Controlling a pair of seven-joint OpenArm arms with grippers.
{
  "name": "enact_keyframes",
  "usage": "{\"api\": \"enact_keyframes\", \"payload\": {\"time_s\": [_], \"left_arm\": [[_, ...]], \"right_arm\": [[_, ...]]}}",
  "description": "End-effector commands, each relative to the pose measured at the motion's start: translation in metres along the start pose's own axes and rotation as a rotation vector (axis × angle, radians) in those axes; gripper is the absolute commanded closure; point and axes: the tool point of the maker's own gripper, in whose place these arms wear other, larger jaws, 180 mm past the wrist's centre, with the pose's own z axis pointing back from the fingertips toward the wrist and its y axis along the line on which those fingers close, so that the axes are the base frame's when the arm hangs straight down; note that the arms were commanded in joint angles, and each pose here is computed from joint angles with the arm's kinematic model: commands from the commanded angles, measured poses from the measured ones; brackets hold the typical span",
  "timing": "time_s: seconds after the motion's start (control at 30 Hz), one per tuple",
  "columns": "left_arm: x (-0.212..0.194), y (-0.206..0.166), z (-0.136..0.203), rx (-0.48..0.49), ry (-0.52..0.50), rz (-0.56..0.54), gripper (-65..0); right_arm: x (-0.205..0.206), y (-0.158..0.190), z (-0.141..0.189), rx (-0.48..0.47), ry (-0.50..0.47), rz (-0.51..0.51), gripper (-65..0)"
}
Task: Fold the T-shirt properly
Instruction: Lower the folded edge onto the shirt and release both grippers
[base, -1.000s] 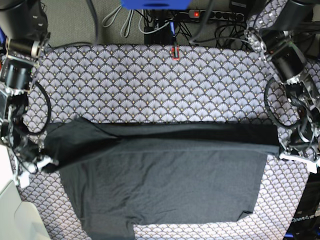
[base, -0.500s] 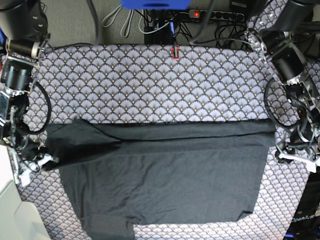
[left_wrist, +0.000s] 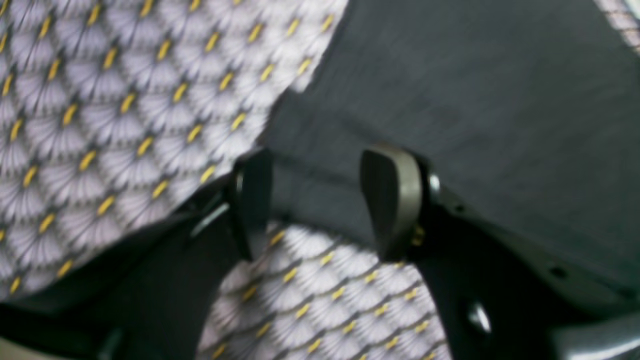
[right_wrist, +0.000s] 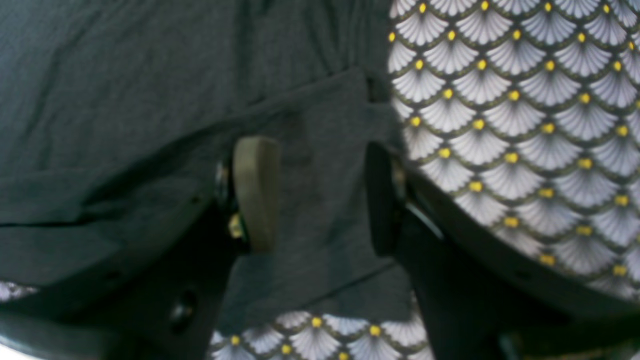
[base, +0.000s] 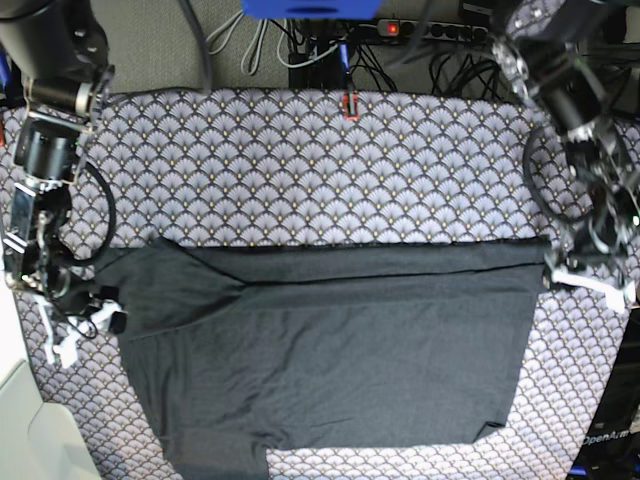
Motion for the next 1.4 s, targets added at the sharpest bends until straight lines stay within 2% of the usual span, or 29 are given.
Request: {"api": "enact_keyframes", "payload": {"time_s": [0.0, 0.17, 0.33, 0.43, 0.67, 0.73, 0.83, 1.03, 1.23, 1.3, 1.37], "left_arm": [[0.018, -0.002, 0.008, -0.01, -0.063, -0.015, -31.6], [0.002, 0.002, 0.013, -0.033, -0.056, 0.009, -31.5], [0.008, 0.006, 0.012, -0.008, -0.119, 0.0, -31.6], [0.009, 0.008, 0.012, 0.001, -0.125, -0.005, -31.6], [-0.019, 0.013, -0.023, -0.016, -0.007, 0.098, -31.7], [-0.018, 0.015, -0.027, -0.014, -0.036, 0.106, -31.7], [-0.01, 0.015, -0.028, -0.011, -0.099, 0.107, -31.7], [-0.015, -0.005, -0.036, -0.042, -0.075, 0.04, -31.7], [-0.018, -0.01, -0.037, -0.048, -0.068, 0.04, -31.2], [-0.02, -0.008, -0.037, -0.047, -0.065, 0.038, -29.6], [-0.02, -0.005, -0.036, -0.041, -0.065, 0.036, -22.6]], "right_arm": [[0.02, -0.007, 0.009, -0.011, -0.059, 0.019, -29.1], [0.008, -0.007, 0.023, -0.025, -0.085, 0.029, -29.1], [-0.002, -0.001, 0.028, -0.021, -0.082, 0.045, -29.7], [-0.01, -0.002, 0.029, -0.024, -0.069, 0.05, -33.1], [-0.014, -0.005, 0.029, -0.031, -0.062, 0.053, -35.2], [-0.018, -0.006, 0.03, -0.033, -0.053, 0.053, -35.2], [-0.019, -0.006, 0.03, -0.034, -0.051, 0.054, -35.2], [-0.021, -0.007, 0.03, -0.035, -0.048, 0.054, -35.2], [-0.021, -0.007, 0.03, -0.038, -0.048, 0.052, -35.2], [-0.02, -0.008, 0.03, -0.04, -0.05, 0.051, -35.1], [-0.018, -0.013, 0.032, -0.049, -0.058, 0.038, -34.8]]}}
